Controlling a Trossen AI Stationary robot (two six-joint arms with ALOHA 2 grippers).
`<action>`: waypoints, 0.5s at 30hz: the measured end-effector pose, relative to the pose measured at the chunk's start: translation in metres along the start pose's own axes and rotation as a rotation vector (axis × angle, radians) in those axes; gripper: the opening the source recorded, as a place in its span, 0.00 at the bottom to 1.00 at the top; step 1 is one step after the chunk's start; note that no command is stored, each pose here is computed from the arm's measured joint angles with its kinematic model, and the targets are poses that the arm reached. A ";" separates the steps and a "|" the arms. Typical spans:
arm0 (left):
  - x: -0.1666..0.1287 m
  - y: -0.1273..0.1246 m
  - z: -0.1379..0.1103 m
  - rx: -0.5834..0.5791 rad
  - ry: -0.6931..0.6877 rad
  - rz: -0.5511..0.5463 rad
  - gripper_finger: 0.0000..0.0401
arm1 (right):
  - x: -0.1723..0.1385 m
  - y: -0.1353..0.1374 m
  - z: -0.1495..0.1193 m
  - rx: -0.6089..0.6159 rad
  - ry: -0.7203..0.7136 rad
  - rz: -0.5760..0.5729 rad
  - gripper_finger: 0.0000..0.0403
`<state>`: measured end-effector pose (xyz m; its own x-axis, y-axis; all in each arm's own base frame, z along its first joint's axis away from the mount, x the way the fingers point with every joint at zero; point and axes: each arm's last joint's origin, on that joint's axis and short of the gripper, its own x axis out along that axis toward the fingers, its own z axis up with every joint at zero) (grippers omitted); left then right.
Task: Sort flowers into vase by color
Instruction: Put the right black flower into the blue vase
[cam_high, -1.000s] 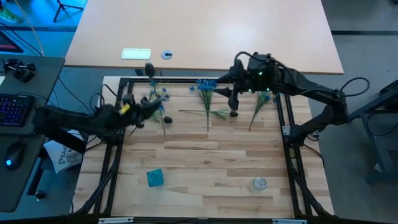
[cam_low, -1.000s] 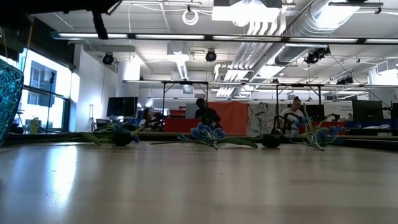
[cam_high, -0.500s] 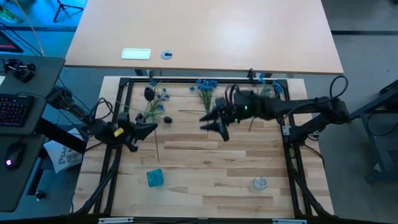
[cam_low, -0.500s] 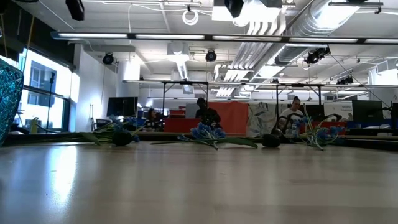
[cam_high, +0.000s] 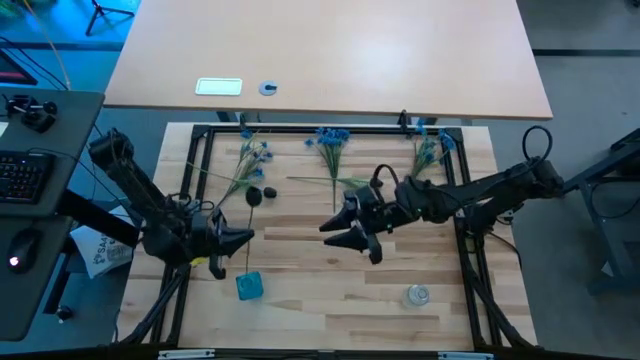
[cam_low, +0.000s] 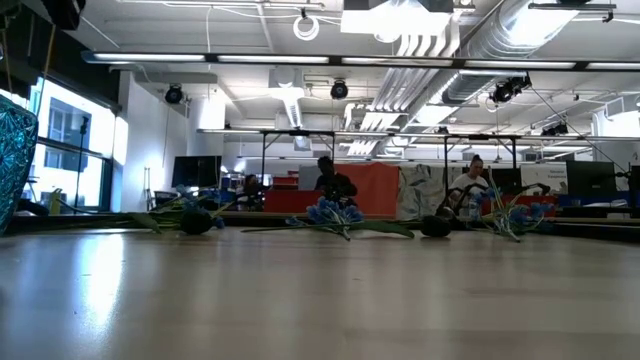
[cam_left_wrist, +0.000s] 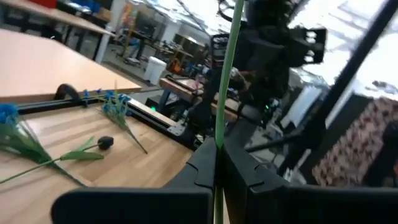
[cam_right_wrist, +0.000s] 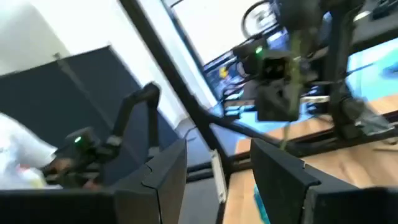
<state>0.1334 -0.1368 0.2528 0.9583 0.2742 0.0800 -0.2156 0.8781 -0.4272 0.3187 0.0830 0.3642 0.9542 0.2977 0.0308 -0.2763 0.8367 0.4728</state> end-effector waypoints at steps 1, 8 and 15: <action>-0.002 -0.001 0.001 0.018 0.003 -0.011 0.00 | 0.000 0.002 0.000 -0.001 -0.021 -0.021 0.43; -0.012 -0.006 0.001 0.050 0.025 -0.084 0.00 | 0.000 0.006 0.002 0.009 -0.144 -0.178 0.43; -0.013 -0.011 -0.003 0.085 0.017 -0.118 0.00 | -0.001 0.011 0.018 0.017 -0.236 -0.245 0.43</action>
<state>0.1242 -0.1507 0.2538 0.9808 0.1613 0.1093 -0.1160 0.9341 -0.3376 0.3163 0.0841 0.3851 0.9928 -0.0276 0.1164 -0.0353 0.8621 0.5055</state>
